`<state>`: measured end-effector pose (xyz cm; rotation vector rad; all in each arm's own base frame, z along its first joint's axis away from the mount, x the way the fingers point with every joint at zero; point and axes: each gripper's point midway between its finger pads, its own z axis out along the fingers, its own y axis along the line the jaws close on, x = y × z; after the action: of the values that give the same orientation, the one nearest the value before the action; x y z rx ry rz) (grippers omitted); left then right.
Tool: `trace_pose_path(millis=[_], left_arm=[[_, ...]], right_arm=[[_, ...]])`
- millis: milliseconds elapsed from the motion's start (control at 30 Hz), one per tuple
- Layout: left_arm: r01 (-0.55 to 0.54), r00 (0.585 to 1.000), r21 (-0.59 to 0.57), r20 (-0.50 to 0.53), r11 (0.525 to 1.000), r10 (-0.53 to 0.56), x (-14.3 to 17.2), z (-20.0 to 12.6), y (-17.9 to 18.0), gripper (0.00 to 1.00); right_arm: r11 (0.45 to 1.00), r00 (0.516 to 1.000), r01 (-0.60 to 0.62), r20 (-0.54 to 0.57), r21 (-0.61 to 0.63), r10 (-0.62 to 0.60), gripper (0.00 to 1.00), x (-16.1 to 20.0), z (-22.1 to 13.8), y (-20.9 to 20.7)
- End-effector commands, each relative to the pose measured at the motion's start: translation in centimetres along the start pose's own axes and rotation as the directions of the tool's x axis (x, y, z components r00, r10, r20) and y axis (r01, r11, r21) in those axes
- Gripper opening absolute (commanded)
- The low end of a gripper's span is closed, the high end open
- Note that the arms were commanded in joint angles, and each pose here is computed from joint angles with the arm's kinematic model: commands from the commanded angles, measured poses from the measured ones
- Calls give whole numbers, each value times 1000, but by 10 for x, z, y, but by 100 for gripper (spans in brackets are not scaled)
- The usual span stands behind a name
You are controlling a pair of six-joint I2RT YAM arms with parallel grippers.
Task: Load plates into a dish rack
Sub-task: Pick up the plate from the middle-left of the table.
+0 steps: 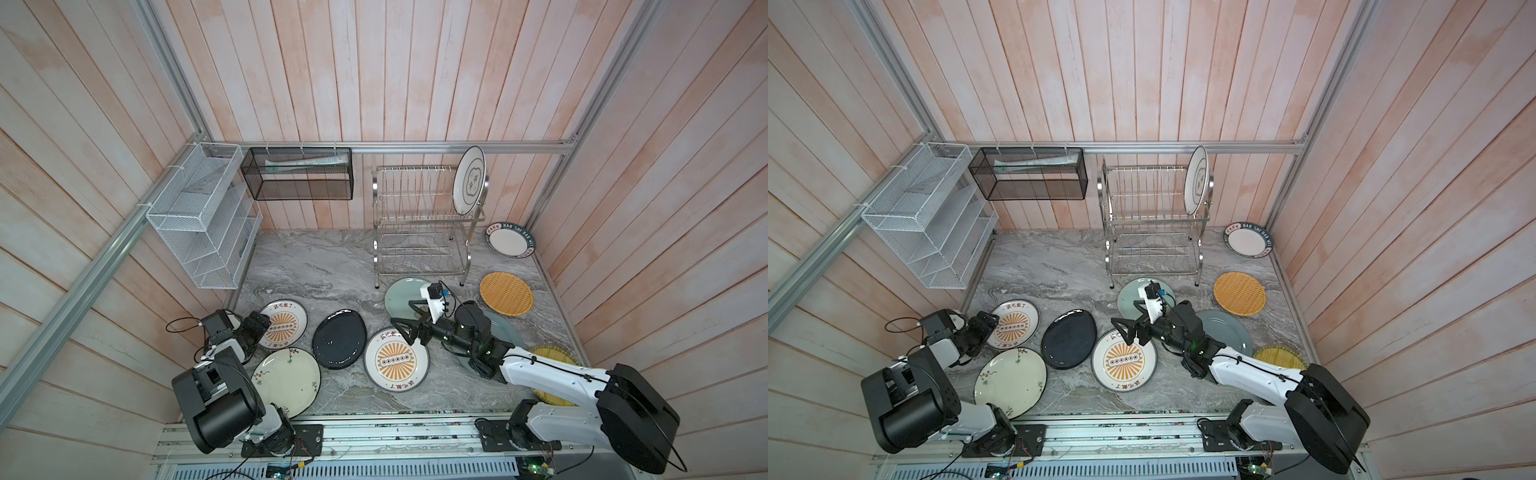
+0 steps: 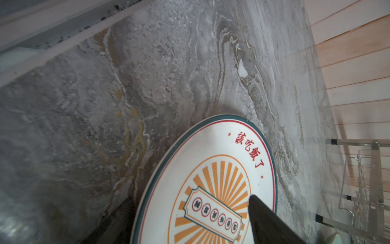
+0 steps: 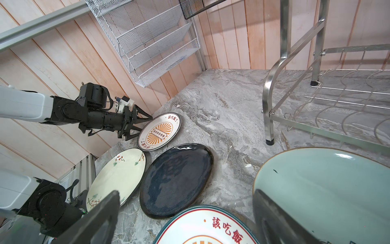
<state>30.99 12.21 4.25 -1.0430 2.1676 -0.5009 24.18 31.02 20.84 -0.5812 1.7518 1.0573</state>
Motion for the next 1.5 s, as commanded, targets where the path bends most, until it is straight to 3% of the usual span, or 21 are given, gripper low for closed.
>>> trace_pose_path(millis=[0, 233, 667, 1033, 1167, 1300, 1467], left_arm=[[7, 996, 69, -94, 998, -1, 22, 11, -11, 85], [1, 986, 139, -166, 990, 22, 48, 28, -34, 81], [148, 962, 146, -252, 978, -108, 71, 43, -26, 57], [220, 951, 152, -253, 963, -178, 69, 47, -28, 21], [239, 949, 185, -253, 953, -189, 67, 48, -34, 15], [285, 948, 300, -227, 910, -222, 55, 37, -57, 0], [272, 962, 424, -155, 864, -227, 24, 6, -95, 0]], right_arm=[[1000, 1000, 3, 31, -11, -3, 98, -7, -3, 5], [1000, 1000, 6, 28, -13, -6, 98, -7, -3, 5], [999, 1000, 12, 29, -38, -10, 98, -7, -4, 10], [999, 999, 22, 27, -34, -21, 98, -7, -4, 9], [999, 999, 28, 22, -24, -27, 98, -5, -3, 7], [999, 999, 42, 21, -2, -42, 98, -5, -3, 3], [998, 998, 60, 26, 27, -61, 98, -9, -8, 1]])
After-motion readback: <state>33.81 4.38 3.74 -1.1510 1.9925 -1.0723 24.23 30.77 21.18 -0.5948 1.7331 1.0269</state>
